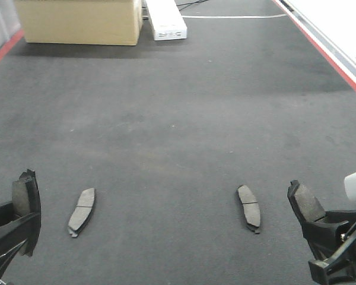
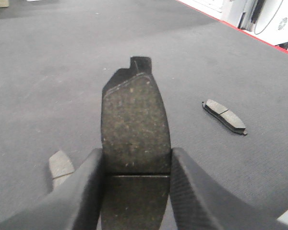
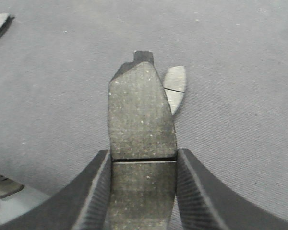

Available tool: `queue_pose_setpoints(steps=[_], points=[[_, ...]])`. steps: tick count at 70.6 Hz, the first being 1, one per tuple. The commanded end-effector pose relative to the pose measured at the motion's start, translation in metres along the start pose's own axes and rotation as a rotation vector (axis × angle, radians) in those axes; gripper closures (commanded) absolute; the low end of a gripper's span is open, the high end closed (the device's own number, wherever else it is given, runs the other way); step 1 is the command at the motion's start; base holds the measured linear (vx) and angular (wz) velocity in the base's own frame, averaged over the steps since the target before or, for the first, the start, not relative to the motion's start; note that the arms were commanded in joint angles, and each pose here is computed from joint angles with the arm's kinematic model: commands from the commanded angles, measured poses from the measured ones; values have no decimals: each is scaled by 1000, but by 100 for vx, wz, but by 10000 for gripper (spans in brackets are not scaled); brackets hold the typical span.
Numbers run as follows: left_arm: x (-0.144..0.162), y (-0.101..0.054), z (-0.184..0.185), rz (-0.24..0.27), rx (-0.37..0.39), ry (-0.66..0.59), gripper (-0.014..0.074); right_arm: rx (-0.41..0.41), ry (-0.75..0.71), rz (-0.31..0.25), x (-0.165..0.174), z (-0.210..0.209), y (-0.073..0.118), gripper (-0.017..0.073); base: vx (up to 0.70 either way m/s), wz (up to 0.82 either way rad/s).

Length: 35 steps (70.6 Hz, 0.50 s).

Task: Move and align brake pads A on conveyor
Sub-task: 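Position the base over the dark grey conveyor belt holding both pads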

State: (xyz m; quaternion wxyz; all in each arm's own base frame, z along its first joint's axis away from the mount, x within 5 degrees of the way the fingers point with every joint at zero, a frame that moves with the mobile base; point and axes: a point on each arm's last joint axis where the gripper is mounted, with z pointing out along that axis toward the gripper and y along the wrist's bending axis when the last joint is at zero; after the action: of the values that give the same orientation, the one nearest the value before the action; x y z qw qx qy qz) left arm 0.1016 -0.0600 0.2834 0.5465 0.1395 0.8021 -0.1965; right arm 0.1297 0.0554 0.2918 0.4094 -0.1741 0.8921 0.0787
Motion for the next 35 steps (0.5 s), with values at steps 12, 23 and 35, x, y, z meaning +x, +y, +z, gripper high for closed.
queue_pose_setpoints(steps=[12, 23, 35], points=[[-18, -5, -4, 3, 44, -119, 466, -3, -117, -12, -15, -7, 0, 376, 3, -9], [-18, -5, -4, 3, 44, -119, 466, -3, -117, -12, -15, -7, 0, 376, 0, -1], [-18, -5, -4, 3, 44, -119, 466, -3, -117, -12, -15, -7, 0, 376, 0, 0]])
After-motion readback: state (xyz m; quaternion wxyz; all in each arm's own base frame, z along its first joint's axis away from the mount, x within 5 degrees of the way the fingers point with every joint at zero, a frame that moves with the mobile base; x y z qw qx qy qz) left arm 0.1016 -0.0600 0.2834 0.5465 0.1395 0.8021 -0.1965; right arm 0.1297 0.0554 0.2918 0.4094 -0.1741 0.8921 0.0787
